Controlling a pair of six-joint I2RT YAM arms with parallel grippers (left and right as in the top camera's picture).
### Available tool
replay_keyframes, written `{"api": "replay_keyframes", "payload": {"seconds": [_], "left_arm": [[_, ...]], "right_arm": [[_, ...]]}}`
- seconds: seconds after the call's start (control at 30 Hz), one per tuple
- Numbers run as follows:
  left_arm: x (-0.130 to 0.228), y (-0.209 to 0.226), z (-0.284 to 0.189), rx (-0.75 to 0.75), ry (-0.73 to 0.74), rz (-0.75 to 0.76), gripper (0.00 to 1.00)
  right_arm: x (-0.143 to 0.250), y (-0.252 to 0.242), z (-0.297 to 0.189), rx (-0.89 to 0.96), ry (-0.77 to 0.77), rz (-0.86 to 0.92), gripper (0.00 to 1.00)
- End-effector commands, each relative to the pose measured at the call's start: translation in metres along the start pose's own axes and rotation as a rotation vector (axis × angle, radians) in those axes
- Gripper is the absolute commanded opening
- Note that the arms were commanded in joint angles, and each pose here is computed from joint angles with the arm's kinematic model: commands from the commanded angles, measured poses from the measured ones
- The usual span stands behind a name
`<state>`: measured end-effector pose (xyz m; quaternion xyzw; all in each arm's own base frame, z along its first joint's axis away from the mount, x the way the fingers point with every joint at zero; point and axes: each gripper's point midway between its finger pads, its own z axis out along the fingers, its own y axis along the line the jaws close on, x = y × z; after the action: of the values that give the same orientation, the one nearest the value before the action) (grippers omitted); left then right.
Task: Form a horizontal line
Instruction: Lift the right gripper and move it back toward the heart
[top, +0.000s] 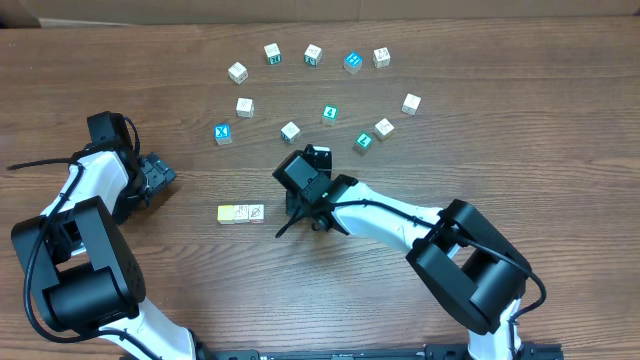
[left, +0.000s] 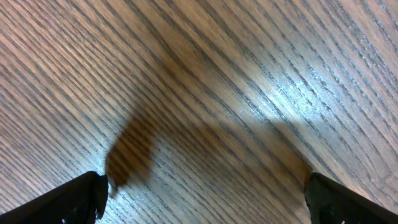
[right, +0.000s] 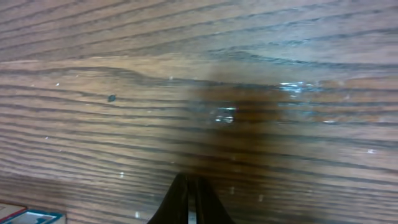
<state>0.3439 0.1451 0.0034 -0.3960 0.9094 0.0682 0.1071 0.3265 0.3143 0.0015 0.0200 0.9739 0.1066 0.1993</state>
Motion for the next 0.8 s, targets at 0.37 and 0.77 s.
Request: {"api": "replay_keyframes", "payload": {"seconds": [0.37, 0.77], "left_arm": [[0.007, 0.003, 0.007, -0.019, 0.023, 0.004, 0.99], [0.007, 0.003, 0.007, -0.019, 0.023, 0.004, 1.0]], "right_arm": [[-0.033, -0.042, -0.052, 0.105, -0.059, 0.05, 0.06], [-0.04, -0.069, -0.054, 0.199, -0.076, 0.067, 0.79]]}}
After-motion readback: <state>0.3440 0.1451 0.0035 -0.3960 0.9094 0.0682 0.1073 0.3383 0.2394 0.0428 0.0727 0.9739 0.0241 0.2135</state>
